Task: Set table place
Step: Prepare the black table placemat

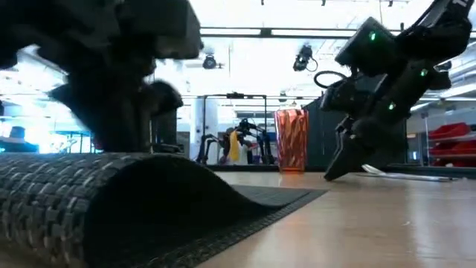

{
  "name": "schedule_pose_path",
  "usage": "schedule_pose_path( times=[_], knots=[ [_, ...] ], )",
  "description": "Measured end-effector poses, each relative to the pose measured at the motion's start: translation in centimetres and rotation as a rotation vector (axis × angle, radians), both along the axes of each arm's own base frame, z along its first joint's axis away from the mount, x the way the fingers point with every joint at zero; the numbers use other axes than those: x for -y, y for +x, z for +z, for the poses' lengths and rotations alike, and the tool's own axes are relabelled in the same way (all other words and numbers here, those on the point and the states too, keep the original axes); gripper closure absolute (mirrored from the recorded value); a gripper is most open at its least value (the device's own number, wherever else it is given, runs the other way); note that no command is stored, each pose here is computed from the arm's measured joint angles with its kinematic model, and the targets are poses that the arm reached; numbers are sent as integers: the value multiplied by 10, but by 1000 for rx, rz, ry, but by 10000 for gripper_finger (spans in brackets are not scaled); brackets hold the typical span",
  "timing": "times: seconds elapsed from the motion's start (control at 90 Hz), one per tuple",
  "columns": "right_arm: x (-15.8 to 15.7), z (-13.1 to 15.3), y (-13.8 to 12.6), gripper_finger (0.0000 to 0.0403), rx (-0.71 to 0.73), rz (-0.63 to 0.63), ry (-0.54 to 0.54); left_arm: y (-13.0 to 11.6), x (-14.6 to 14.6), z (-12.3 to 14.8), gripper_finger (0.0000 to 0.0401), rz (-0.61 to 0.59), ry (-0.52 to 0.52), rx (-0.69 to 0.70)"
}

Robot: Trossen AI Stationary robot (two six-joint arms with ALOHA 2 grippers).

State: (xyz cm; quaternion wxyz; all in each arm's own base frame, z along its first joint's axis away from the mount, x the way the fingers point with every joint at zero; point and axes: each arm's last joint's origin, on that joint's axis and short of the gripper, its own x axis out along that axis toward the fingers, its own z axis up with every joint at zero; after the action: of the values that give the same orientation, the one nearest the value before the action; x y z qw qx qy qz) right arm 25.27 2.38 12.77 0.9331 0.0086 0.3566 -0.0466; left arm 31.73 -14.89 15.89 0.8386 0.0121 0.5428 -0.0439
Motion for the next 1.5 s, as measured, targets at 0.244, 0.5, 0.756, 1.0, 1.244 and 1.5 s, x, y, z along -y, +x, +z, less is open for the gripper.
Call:
schedule_pose_path(
  times=[0.244,0.5,0.756,1.0,1.244,1.5],
  knots=[
    [-23,-2,9,403,96,129,96,-1,-12,-6,401,40,75,-18],
    [-42,-27,32,403,197,133,159,4,-18,-5,401,62,102,23],
    [-52,-39,58,403,170,137,136,5,-20,-5,401,84,92,11],
    [-48,-38,51,403,39,81,58,-16,-5,5,401,220,79,-192],
    [-51,-26,35,403,-68,29,-9,-34,9,-16,401,363,18,-153],
    [-77,-26,15,403,-138,-29,12,-29,-15,-37,401,317,136,26]
  ],
)
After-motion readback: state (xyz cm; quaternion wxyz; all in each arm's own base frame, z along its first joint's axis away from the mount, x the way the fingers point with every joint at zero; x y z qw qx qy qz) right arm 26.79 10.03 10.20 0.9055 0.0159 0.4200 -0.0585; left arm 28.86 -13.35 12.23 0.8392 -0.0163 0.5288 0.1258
